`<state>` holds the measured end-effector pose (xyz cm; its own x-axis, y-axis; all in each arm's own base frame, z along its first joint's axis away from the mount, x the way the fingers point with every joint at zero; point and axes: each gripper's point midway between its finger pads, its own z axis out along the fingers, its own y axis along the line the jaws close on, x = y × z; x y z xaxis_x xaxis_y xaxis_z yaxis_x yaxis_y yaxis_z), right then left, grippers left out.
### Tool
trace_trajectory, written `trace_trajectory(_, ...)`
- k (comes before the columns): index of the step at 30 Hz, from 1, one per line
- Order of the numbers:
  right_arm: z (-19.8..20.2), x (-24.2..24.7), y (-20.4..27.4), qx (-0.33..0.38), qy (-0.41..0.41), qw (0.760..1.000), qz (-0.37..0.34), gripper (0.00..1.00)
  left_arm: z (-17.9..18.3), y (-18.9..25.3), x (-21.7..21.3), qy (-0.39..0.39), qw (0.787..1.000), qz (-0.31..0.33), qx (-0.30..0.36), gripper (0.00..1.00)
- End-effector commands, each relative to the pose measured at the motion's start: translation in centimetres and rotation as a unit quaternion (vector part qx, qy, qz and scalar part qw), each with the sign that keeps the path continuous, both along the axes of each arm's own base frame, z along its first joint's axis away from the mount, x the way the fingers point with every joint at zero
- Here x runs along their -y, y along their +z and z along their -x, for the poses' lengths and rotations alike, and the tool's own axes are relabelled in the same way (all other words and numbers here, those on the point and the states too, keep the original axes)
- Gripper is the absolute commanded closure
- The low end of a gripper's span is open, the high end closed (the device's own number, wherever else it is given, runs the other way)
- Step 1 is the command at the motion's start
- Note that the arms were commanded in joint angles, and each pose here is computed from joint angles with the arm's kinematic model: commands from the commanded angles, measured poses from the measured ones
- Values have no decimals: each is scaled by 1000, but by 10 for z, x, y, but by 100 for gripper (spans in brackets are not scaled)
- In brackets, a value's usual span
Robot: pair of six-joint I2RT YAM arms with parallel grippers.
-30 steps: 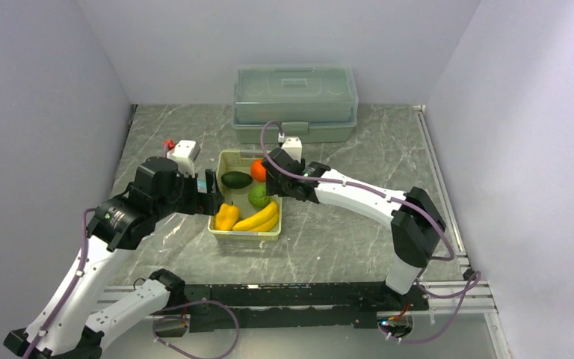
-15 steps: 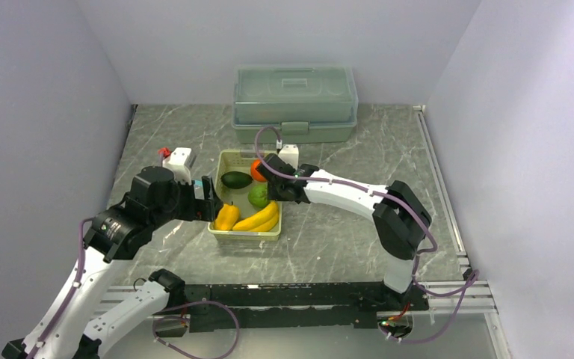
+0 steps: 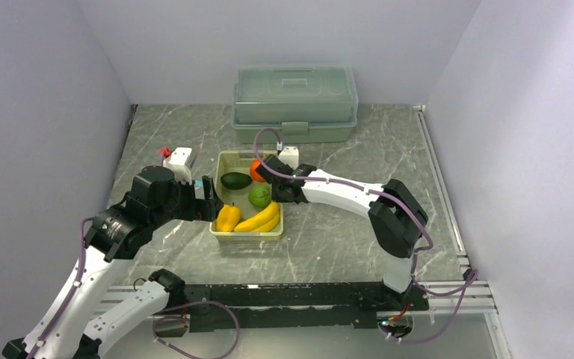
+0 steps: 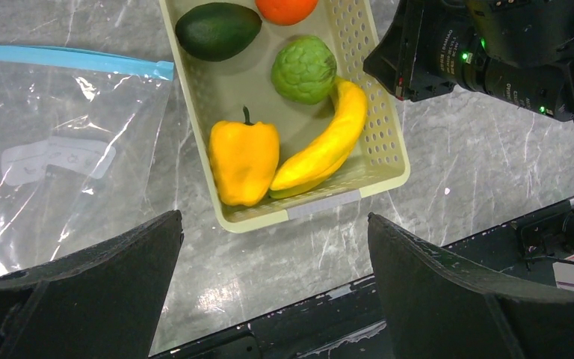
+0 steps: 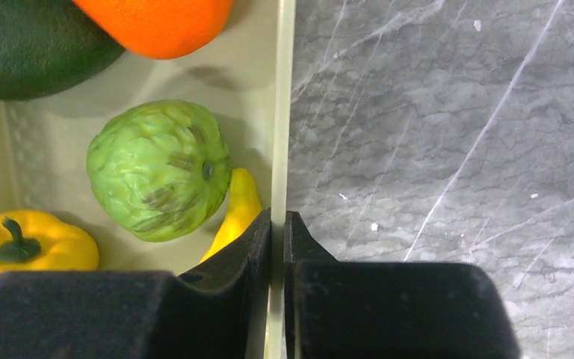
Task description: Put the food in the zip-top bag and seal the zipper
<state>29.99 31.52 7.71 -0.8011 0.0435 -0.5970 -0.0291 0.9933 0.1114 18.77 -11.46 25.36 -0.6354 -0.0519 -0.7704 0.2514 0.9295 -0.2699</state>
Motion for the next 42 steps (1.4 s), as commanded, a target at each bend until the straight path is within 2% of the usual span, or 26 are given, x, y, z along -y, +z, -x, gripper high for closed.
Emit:
trace_trajectory(1,-12,5,15,20,-16,1000,-1,93,0,6,3,3,1000,17,8,0)
trace_trajectory(4,-12,9,16,20,-14,1000,-4,100,0,6,2,5,1000,16,7,0)
trace_trajectory(12,-18,35,29,35,-12,999,2,100,-1,4,2,7,1000,16,5,0)
trace_trajectory(25,-19,100,39,51,42,998,15,100,-5,1,7,5,1000,23,2,0)
trace_trajectory(33,-24,155,48,66,62,994,65,100,-10,-2,11,4,1000,24,-1,0)
trace_trajectory(42,-32,192,48,61,32,993,97,100,-12,-3,14,-1,1000,23,-7,0)
